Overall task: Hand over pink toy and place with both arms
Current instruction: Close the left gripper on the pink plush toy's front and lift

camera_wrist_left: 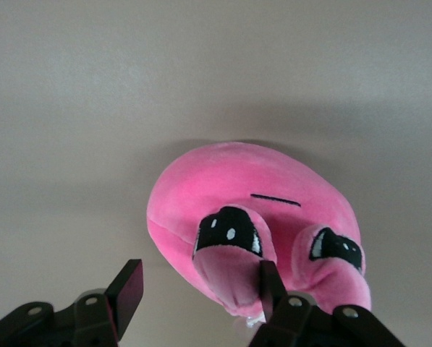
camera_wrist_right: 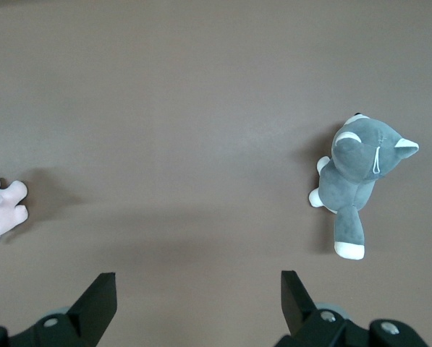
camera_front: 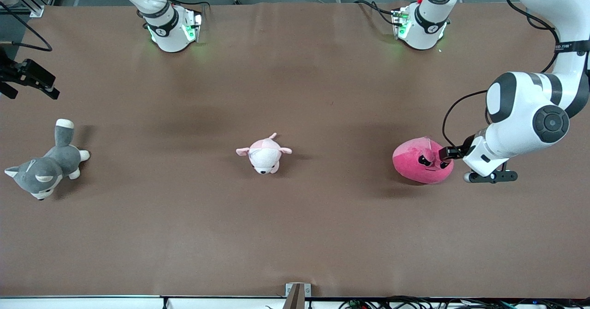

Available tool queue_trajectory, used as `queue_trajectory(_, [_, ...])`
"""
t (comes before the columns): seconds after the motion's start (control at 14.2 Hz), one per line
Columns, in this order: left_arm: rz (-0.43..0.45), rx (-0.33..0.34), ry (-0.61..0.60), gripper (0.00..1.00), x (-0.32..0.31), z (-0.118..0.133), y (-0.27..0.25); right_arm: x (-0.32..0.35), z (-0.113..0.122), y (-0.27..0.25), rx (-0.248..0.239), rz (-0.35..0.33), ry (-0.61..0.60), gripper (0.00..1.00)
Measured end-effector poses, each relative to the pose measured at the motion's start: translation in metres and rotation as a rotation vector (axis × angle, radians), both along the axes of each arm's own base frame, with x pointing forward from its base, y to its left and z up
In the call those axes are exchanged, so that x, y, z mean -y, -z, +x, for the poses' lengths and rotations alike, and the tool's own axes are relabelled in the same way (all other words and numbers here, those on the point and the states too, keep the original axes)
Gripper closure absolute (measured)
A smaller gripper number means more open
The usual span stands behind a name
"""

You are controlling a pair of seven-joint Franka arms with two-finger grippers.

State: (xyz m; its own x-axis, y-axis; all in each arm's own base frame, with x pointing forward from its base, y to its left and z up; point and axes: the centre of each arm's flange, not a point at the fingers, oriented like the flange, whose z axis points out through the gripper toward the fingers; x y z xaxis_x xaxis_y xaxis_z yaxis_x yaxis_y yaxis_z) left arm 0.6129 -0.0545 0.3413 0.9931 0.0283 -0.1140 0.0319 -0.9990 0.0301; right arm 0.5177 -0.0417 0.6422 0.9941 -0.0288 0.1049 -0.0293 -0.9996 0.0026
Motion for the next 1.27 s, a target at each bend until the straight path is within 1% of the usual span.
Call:
queue_trajectory(0.07, [-0.001,-0.003,-0.002,0.33,0.001,0.000,0.002,0.000,-0.001,0.000,-0.001,0.000,0.001,0.00])
queue_trajectory(0.14, [-0.003,-0.005,-0.006,0.42,0.003,0.000,0.003,0.000,-0.001,0.001,-0.003,0.000,0.001,0.00])
queue_trajectory(0.21, [-0.003,-0.006,-0.018,0.42,0.007,-0.001,0.003,0.000,-0.001,0.003,-0.009,0.001,0.001,0.00])
queue_trajectory(0.35, [-0.003,-0.009,-0.032,0.47,0.016,-0.002,0.004,0.000,-0.005,0.009,-0.022,0.002,0.001,0.00])
queue_trajectory(0.42, [-0.003,-0.009,-0.033,0.53,0.021,-0.002,0.004,0.000,-0.008,0.011,-0.023,0.003,0.000,0.00])
queue_trajectory(0.49, [-0.002,-0.010,-0.035,0.54,0.024,-0.003,0.004,0.000,-0.012,0.012,-0.022,0.003,0.000,0.00])
queue_trajectory(0.56, [-0.002,-0.010,-0.035,0.60,0.025,-0.003,0.004,0.000,-0.015,0.013,-0.021,0.004,0.000,0.00])
queue_trajectory(0.64, [-0.002,-0.010,-0.036,0.73,0.025,-0.003,0.004,-0.001,-0.018,0.013,-0.021,0.004,-0.001,0.00])
queue_trajectory(0.71, [-0.002,-0.010,-0.036,0.79,0.025,-0.003,0.004,-0.001,-0.019,0.013,-0.019,0.003,-0.002,0.00])
queue_trajectory(0.78, [-0.002,-0.010,-0.036,0.79,0.025,-0.003,0.004,-0.002,-0.019,0.013,-0.016,0.001,-0.005,0.00])
queue_trajectory(0.92, [-0.002,-0.010,-0.036,0.93,0.025,-0.003,0.004,-0.005,-0.019,0.011,-0.009,-0.005,-0.012,0.00])
queue_trajectory(1.13, [-0.004,0.001,-0.033,0.93,0.027,-0.001,-0.001,-0.005,-0.021,0.007,-0.001,-0.008,-0.012,0.00])
queue_trajectory(1.27, [-0.011,0.022,-0.013,0.93,0.039,0.001,-0.018,-0.004,-0.022,0.002,0.012,-0.008,-0.009,0.00])
